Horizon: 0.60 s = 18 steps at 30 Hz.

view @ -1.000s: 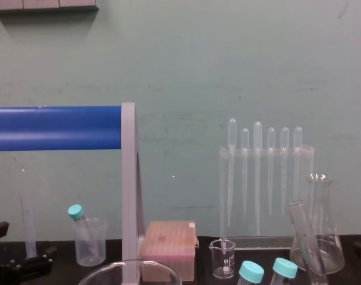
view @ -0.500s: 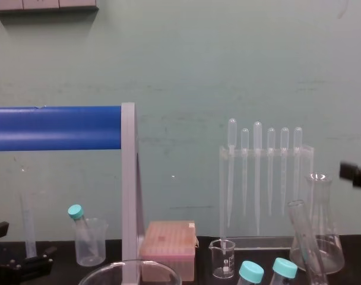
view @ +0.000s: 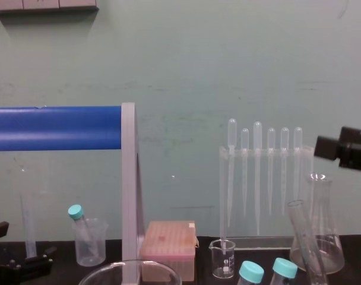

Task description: Hold the test tube with one hand and immerse one end into the beaker, then return it to the test tube rack.

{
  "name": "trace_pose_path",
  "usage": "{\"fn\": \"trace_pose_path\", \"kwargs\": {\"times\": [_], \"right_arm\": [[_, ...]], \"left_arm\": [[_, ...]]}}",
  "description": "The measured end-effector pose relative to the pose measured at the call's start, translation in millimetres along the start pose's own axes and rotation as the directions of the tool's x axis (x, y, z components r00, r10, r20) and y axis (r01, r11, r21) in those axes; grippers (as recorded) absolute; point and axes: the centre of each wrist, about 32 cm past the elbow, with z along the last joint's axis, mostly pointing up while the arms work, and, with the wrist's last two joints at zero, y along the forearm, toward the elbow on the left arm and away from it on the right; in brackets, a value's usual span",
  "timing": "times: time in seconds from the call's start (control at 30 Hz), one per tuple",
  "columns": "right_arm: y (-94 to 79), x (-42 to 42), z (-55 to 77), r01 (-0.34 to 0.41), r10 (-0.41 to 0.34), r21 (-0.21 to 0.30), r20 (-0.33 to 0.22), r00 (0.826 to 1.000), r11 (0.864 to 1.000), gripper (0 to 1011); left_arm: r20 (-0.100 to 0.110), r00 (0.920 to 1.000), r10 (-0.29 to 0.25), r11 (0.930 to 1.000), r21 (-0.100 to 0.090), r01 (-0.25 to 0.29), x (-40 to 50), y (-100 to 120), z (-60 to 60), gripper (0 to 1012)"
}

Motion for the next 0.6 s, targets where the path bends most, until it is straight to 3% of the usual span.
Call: {"fn": "trace_pose_path", "kwargs": {"times": [0.27,0.6], "right_arm": [[3.5,-2.5,-5.3,-0.084,0.083,-0.053,-0.025,0.996,0.995,1004],[11.8,-3.4,-14.9,-0.097,0.092,-0.104,-0.055,0.994,0.990,1004]], "left_arm": [[0.000,1.0000,0.000,1.0000,0.000,0.000,0.0,0.0,0.0,1000],[0.000,1.0000,0.000,1.0000,0.000,0.000,0.0,0.0,0.0,1000]]}}
